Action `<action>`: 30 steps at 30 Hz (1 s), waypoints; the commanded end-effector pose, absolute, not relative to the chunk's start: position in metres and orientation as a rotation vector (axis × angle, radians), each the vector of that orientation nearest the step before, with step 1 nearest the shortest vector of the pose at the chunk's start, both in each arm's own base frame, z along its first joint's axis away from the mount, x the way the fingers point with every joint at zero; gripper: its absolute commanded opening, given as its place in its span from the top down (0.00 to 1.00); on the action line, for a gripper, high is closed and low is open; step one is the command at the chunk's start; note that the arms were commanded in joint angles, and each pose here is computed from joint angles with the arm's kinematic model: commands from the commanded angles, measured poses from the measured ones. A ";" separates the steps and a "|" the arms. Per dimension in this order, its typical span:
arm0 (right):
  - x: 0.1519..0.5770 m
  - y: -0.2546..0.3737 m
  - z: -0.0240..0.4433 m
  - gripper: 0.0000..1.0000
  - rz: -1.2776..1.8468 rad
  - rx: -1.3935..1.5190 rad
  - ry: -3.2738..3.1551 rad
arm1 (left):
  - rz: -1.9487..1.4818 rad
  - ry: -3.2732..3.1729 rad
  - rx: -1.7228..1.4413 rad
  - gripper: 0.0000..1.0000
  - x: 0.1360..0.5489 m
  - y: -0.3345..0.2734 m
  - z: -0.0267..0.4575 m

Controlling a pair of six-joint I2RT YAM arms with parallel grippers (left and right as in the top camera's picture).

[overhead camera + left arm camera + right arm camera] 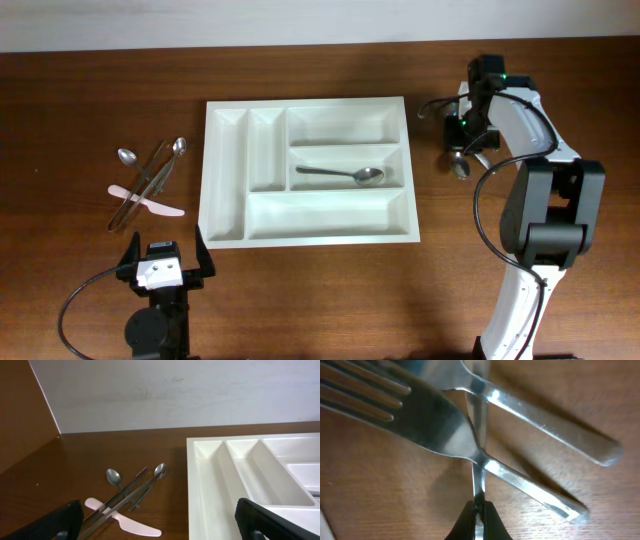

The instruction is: Pack container

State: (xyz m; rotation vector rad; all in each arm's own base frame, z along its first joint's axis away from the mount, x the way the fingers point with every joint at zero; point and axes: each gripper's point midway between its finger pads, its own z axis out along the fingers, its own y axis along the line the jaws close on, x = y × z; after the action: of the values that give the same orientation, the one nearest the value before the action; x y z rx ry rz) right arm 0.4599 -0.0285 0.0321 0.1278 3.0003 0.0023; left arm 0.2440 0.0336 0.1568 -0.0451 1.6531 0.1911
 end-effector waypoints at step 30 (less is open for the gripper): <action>0.474 -0.031 0.055 0.96 -0.030 0.063 2.961 | 0.193 1.651 -0.033 0.01 0.244 0.033 0.157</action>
State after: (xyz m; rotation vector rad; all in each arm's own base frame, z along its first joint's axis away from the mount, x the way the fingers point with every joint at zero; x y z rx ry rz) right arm 0.4688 -0.0298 0.0504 0.0806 2.9772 -0.0086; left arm 0.2440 0.0336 0.1568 -0.0451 1.6531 0.1911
